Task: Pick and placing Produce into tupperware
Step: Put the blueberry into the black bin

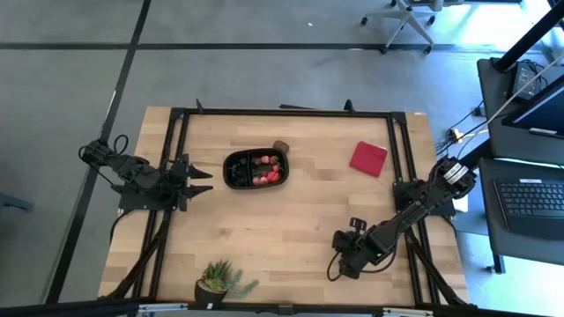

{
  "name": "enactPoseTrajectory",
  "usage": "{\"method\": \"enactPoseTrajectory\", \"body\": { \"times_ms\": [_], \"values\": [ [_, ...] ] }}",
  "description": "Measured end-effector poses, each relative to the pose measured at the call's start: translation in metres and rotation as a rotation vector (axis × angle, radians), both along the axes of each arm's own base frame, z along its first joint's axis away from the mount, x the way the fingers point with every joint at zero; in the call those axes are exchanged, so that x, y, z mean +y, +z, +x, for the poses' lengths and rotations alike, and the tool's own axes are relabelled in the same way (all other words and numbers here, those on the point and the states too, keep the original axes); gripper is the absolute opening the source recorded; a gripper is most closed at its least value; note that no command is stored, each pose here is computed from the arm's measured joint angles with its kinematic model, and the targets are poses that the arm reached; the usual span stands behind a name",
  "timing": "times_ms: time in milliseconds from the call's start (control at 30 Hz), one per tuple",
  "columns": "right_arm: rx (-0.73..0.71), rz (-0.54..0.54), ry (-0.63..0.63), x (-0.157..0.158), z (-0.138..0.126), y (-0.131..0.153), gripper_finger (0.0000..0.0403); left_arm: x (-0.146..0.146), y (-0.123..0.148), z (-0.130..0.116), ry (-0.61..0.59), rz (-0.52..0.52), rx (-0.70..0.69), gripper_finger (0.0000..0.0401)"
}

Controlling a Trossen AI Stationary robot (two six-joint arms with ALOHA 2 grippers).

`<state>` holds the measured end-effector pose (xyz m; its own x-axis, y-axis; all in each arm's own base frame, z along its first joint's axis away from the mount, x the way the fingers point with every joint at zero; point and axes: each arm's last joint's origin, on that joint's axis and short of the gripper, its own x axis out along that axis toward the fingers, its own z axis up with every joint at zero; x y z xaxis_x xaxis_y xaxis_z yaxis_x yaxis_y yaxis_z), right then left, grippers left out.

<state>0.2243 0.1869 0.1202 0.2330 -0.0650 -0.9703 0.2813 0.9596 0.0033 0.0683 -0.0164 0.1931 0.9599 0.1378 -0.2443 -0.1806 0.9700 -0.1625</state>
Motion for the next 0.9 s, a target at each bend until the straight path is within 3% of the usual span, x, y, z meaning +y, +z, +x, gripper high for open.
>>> {"method": "enactPoseTrajectory", "body": {
  "times_ms": [333,567,767,900],
  "values": [
    [-0.022,-0.051,0.034,-0.001,0.014,0.018,0.0047,0.000,0.000,0.000,0.000,0.000,0.000,0.0179],
    [-0.063,-0.085,-0.024,-0.020,0.032,0.021,0.0046,0.000,0.000,0.000,0.000,0.000,0.000,0.0179],
    [-0.214,-0.136,0.019,-0.056,0.070,0.026,0.0050,0.000,0.000,0.000,0.000,0.000,0.000,0.0179],
    [-0.455,-0.133,0.127,-0.082,0.107,0.040,0.0049,0.000,0.000,0.000,0.000,0.000,0.000,0.0179]
  ]
}}
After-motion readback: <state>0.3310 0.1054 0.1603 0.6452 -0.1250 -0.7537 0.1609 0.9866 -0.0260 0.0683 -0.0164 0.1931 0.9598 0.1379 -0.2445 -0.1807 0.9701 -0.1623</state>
